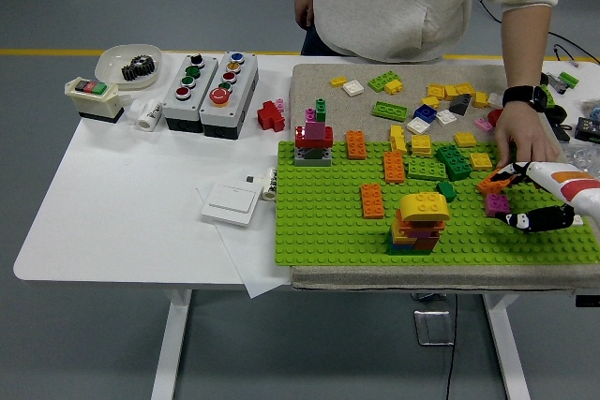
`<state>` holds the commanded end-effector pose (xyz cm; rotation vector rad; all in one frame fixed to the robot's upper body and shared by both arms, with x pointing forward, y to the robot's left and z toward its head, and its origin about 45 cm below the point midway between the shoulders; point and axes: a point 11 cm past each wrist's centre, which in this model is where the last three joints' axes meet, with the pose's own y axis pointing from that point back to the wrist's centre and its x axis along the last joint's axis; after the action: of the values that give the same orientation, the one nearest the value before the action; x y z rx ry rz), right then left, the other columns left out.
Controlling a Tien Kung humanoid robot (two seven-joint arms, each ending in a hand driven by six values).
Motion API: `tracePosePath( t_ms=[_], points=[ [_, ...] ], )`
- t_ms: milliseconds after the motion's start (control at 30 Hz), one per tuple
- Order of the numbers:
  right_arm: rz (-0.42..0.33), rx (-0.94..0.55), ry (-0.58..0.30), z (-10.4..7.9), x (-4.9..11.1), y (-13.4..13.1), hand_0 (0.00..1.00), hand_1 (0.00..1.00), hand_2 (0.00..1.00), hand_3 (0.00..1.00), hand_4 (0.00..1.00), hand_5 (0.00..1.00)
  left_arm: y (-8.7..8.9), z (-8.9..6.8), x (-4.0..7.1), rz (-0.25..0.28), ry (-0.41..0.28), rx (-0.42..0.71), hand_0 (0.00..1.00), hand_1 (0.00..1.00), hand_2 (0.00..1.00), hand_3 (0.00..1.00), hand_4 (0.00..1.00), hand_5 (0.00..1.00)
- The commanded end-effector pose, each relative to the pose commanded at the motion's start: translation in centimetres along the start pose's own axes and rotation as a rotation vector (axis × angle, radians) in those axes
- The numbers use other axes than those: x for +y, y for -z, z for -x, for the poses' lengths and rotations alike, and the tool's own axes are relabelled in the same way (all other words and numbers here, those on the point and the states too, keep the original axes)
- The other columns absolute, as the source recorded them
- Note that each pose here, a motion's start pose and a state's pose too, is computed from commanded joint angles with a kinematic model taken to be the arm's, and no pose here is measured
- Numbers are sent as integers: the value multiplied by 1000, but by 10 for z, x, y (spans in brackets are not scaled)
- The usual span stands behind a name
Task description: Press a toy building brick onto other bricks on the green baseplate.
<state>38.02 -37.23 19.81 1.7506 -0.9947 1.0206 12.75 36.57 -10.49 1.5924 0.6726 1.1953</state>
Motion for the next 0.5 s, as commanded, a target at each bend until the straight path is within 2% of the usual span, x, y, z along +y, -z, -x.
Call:
tracePosePath(
  t_ms=[500],
  points=[
    [7,46,32,5,-5,-2,701,667,722,729,842,368,0,0,0,1,0,-3,771,765,733,586,647,666]
  ],
)
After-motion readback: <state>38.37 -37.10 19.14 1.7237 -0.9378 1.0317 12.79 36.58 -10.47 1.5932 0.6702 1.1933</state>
